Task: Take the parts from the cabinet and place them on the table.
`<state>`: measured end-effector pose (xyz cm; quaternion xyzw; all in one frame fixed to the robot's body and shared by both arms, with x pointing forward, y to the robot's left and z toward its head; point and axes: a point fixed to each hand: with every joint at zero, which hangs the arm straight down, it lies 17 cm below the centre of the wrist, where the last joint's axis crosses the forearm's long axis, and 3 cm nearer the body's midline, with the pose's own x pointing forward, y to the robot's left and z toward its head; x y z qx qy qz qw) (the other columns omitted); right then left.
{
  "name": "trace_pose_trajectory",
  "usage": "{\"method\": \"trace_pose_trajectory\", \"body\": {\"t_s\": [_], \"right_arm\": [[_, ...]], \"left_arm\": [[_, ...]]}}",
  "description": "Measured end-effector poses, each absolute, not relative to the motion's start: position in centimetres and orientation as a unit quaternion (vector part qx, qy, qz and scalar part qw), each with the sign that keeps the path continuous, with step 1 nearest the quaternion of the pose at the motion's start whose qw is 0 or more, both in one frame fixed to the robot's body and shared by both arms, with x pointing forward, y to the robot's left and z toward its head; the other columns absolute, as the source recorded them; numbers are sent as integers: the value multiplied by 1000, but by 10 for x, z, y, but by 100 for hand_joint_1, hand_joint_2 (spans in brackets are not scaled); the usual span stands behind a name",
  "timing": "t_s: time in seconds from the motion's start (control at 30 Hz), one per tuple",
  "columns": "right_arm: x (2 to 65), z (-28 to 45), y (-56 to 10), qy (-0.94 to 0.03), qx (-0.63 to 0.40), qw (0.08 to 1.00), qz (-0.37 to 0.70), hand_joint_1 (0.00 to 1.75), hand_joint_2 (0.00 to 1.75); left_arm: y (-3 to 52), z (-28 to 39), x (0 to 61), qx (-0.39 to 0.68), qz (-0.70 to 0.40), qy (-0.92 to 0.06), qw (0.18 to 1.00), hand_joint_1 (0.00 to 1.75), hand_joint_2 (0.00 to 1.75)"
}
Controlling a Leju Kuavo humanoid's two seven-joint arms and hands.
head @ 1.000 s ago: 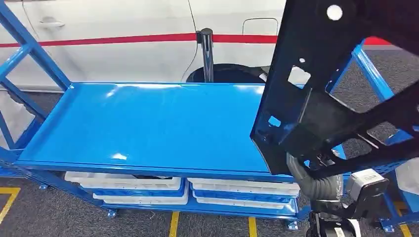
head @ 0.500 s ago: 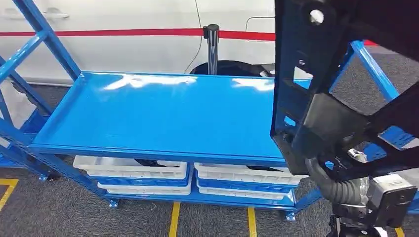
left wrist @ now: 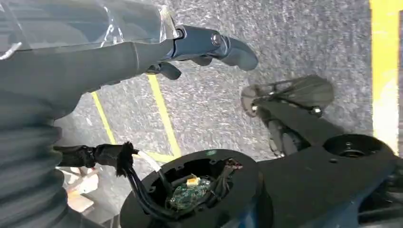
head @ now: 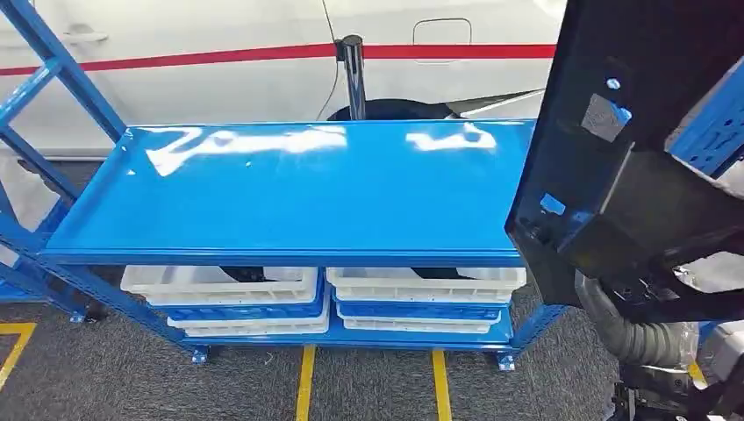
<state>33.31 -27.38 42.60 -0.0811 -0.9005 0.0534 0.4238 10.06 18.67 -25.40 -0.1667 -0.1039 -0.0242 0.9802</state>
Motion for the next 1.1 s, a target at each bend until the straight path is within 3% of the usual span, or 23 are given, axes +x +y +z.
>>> {"method": "trace_pose_trajectory", "body": {"t_s": [1.1], "right_arm": [[320, 439, -285, -905, -112, 408, 45, 175, 175]], "left_arm": [[186, -253, 101, -170, -27, -105, 979, 0, 175]]}}
